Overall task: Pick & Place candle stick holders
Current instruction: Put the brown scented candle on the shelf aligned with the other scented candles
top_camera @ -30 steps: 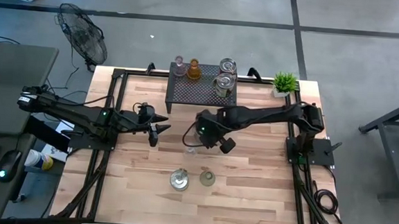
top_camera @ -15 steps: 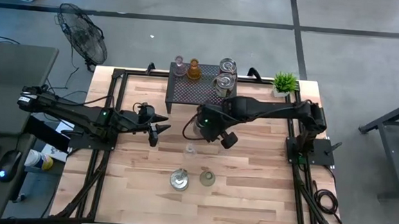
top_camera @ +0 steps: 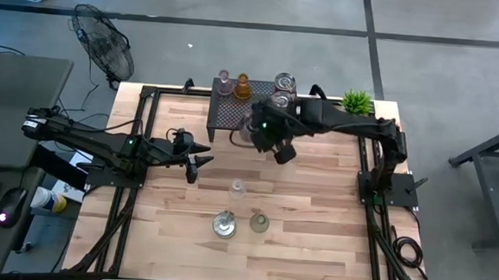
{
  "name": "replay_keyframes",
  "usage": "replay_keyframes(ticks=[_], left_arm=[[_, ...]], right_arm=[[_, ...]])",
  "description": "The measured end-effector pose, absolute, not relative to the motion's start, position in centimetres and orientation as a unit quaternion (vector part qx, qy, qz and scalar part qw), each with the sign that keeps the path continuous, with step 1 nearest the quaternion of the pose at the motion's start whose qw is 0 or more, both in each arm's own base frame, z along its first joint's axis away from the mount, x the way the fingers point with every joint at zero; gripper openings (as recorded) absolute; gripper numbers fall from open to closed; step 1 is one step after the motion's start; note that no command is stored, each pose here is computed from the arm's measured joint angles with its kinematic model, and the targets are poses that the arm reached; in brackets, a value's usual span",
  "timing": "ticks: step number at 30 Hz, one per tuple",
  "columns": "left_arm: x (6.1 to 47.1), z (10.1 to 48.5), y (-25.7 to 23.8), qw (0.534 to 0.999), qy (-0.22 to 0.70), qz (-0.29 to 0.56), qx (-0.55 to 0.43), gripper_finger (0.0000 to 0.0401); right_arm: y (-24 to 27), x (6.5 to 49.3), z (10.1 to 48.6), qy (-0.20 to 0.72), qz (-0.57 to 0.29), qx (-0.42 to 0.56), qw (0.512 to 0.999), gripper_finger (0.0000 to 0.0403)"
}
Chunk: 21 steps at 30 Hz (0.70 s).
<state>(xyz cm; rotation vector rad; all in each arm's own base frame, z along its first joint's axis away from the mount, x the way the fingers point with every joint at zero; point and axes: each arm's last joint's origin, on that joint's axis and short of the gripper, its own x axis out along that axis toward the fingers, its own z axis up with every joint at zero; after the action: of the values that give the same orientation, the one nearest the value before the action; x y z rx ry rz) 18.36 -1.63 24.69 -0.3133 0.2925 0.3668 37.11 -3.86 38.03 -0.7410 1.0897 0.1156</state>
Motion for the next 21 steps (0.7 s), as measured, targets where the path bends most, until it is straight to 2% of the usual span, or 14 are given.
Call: replay_keyframes(ticks=[11,21], left_arm=[[18.4,24.7,-1.6,0.961,0.145,0.181,-0.154,0.0166],[18.4,24.7,-1.6,0.961,0.145,0.180,-0.155,0.0166]], right_arm=[[-9.8,36.8,38.2,0.498,-0.001,-0.310,0.810,0.0000],[-12.2,36.9,37.8,0.487,0.006,-0.317,0.814,0.0000]])
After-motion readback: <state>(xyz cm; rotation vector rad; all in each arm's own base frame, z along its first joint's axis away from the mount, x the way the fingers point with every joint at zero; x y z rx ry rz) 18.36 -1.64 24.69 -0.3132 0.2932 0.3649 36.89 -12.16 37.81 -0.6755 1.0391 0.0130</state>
